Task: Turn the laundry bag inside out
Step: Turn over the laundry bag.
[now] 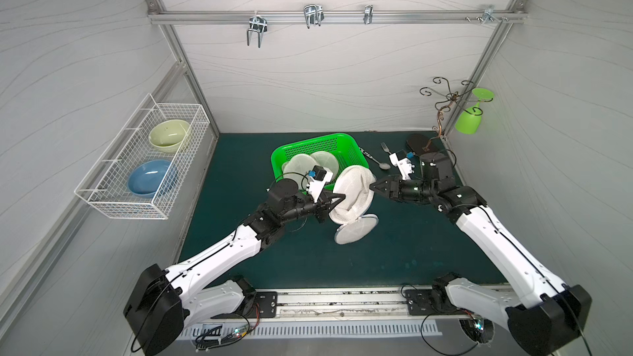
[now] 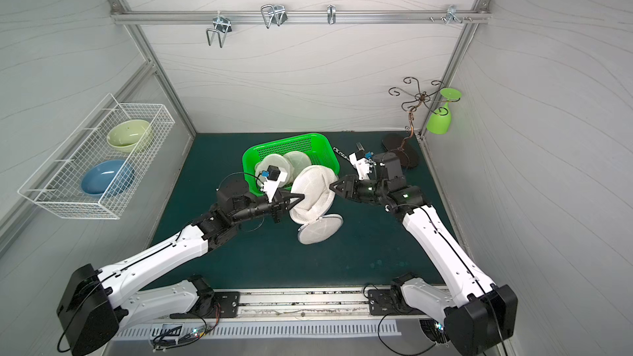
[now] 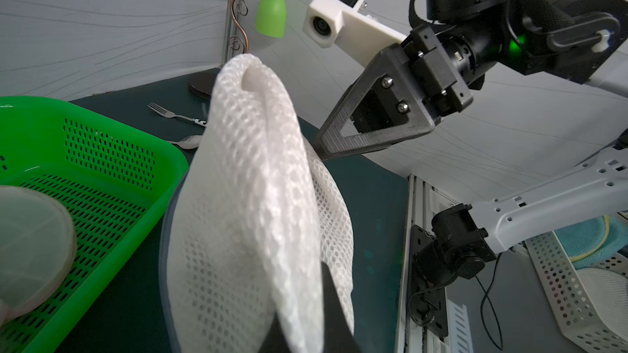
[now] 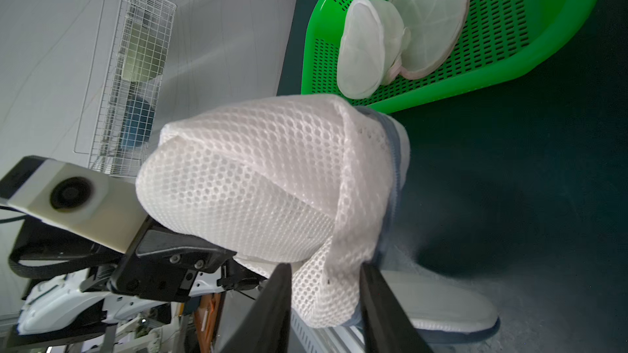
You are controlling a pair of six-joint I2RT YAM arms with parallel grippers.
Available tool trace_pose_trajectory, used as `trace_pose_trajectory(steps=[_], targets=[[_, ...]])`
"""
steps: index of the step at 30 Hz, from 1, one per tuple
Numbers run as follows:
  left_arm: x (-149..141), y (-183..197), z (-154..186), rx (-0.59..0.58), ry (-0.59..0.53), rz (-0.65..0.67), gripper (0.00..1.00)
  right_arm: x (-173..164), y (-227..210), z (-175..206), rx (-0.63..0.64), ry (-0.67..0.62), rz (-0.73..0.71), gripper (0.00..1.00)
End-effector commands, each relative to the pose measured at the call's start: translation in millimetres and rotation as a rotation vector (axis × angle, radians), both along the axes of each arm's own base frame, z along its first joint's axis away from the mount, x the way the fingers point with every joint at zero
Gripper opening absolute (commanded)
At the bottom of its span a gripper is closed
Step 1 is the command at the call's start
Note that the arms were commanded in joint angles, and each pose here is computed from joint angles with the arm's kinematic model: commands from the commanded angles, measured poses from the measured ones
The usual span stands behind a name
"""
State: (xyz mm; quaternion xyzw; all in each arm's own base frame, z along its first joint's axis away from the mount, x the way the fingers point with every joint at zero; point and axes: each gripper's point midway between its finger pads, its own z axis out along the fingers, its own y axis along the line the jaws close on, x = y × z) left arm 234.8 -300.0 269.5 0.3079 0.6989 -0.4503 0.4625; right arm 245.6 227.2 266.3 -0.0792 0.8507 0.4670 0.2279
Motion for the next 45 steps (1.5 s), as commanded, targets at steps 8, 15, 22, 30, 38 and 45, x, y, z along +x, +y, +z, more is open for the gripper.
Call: trace_pose_trajectory(steps=[8,15,22,30,38,45], targets=[[-7,-3,56,-0.169,-0.122,-0.044,0.0,19,-27,-2,-0.072,0.001,-0.102,0.0],[-34,-10,95,-0.309,-0.146,-0.208,0.0,21,-26,-45,-0.066,0.146,-0.11,0.0],[-29,-4,121,-0.389,-0.183,-0.162,0.0,-18,19,-46,-0.084,0.119,0.198,0.04],[17,10,89,-0.293,-0.025,0.122,0.0,26,-59,-19,-0.153,-0.033,-0.162,0.57],[46,32,76,-0.37,0.165,0.292,0.0,-17,-31,27,-0.035,-0.448,0.08,0.62],[58,39,92,-0.516,0.311,0.336,0.0,-37,-5,25,-0.091,-0.809,0.196,0.71]])
